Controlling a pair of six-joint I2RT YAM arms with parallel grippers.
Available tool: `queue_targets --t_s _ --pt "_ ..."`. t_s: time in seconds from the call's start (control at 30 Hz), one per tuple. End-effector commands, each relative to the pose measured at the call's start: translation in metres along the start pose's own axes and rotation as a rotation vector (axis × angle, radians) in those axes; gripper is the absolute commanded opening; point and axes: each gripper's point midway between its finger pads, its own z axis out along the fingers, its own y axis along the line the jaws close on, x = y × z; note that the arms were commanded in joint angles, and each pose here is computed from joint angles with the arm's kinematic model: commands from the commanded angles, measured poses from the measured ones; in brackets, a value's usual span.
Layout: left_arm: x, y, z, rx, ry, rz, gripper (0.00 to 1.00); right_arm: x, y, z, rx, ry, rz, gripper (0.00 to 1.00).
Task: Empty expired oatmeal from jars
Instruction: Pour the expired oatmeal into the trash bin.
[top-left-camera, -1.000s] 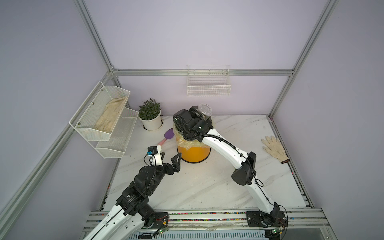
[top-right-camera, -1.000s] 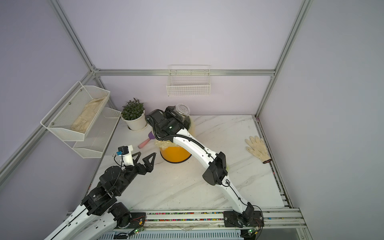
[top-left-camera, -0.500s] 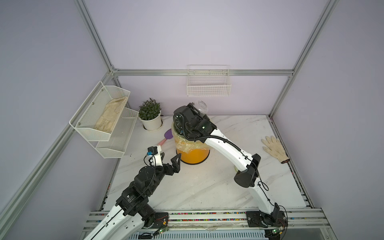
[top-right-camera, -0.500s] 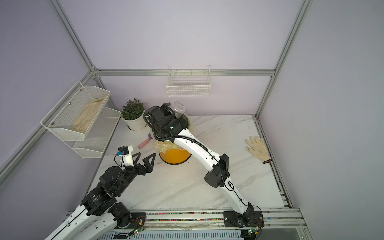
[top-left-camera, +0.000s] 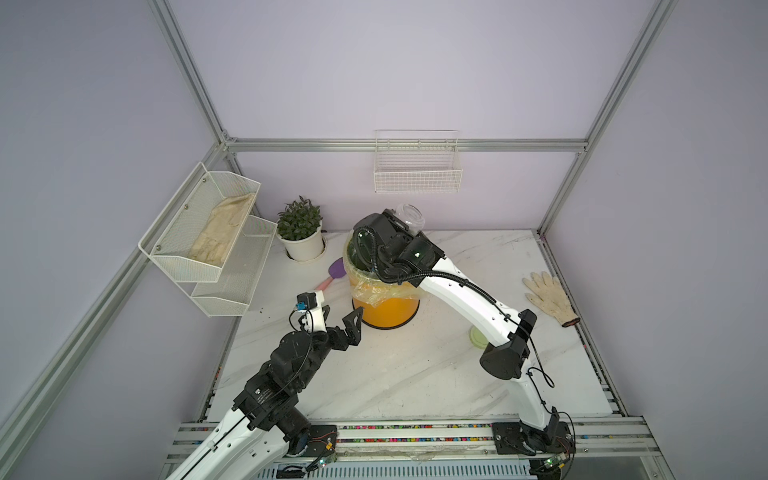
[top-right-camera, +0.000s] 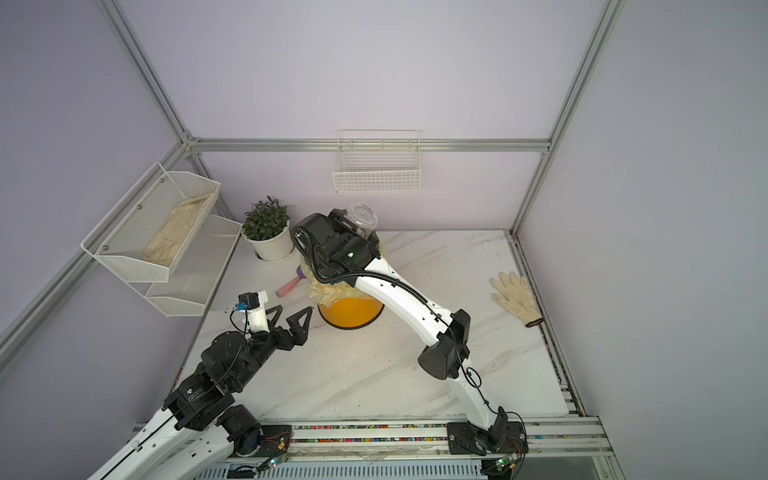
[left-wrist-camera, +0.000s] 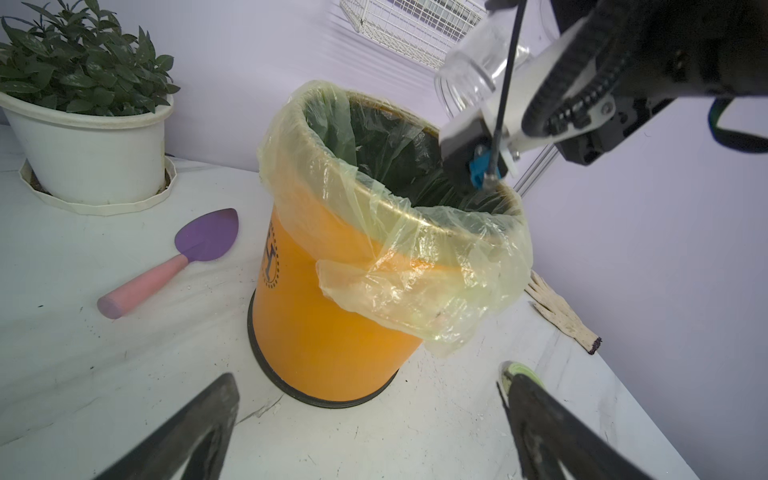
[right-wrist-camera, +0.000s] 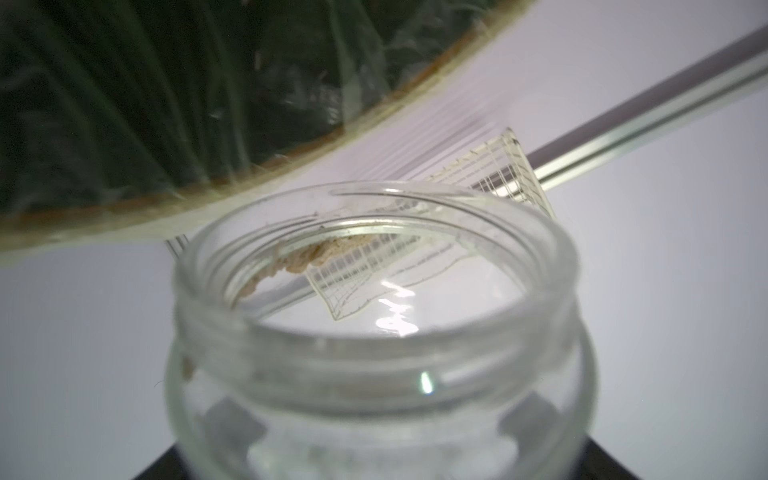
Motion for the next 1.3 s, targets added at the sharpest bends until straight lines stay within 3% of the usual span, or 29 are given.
queue_targets --t_s 0.0,0.13,0.23,0.37,0.43,0.47,0.53,0.63,0.7,0.73,0.8,0.9,1.0,1.1,1.2,1.27 --pt "-0.021 -0.009 -0.007 0.030 -0.044 -0.018 1.00 -0.009 0.021 -0.022 -0.044 -0.018 -0.179 0.03" --pt "-0.020 -0.005 -0.011 0.018 -0.046 -0.013 1.00 0.037 -0.077 -0.046 0.275 0.039 -0.053 0.03" --pt "-0.021 -0.004 -0.012 0.016 -0.050 -0.012 1.00 0.013 -0.032 -0.032 0.088 0.031 -0.130 0.03" --pt "-0.016 -0.002 -0.013 0.012 -0.045 -0.021 1.00 0.009 -0.080 -0.052 0.309 -0.022 -0.053 0.03" --pt "-0.014 -0.001 -0.012 0.009 -0.040 -0.018 1.00 -0.004 -0.014 -0.030 0.030 0.017 -0.171 0.03" --pt "-0.014 -0.001 -0.012 0.009 -0.035 -0.014 1.00 -0.006 -0.012 -0.031 0.023 0.013 -0.159 0.02" --pt "-0.015 -0.001 -0.012 0.008 -0.034 -0.013 1.00 0.007 -0.061 -0.041 0.200 -0.002 -0.050 0.03" --pt "-0.017 -0.004 -0.011 0.011 -0.029 -0.005 1.00 0.010 -0.020 -0.022 0.019 0.110 -0.178 0.03" --pt "-0.020 -0.004 -0.013 0.011 -0.036 -0.006 1.00 0.011 -0.056 -0.036 0.169 0.075 -0.105 0.02" --pt "-0.021 -0.004 -0.013 0.010 -0.038 -0.007 1.00 0.009 -0.058 -0.038 0.173 0.063 -0.103 0.02" --pt "-0.021 -0.004 -0.014 0.012 -0.039 -0.009 1.00 0.006 0.001 -0.022 -0.062 0.128 -0.227 0.02" --pt "-0.020 -0.003 -0.017 0.013 -0.038 -0.014 1.00 0.016 -0.048 -0.031 0.099 0.109 -0.110 0.02" --pt "-0.017 0.001 -0.017 0.001 -0.039 -0.009 1.00 0.031 -0.024 -0.019 -0.039 0.231 -0.142 0.02" --pt "-0.017 0.001 -0.019 0.003 -0.045 -0.015 1.00 0.046 -0.047 -0.026 0.026 0.255 -0.091 0.02" --pt "-0.018 0.000 -0.019 0.005 -0.042 -0.016 1.00 0.046 -0.015 -0.011 -0.140 0.347 -0.115 0.02" --pt "-0.019 -0.002 -0.018 0.012 -0.039 -0.016 1.00 0.038 -0.022 -0.012 -0.073 0.290 -0.164 0.01"
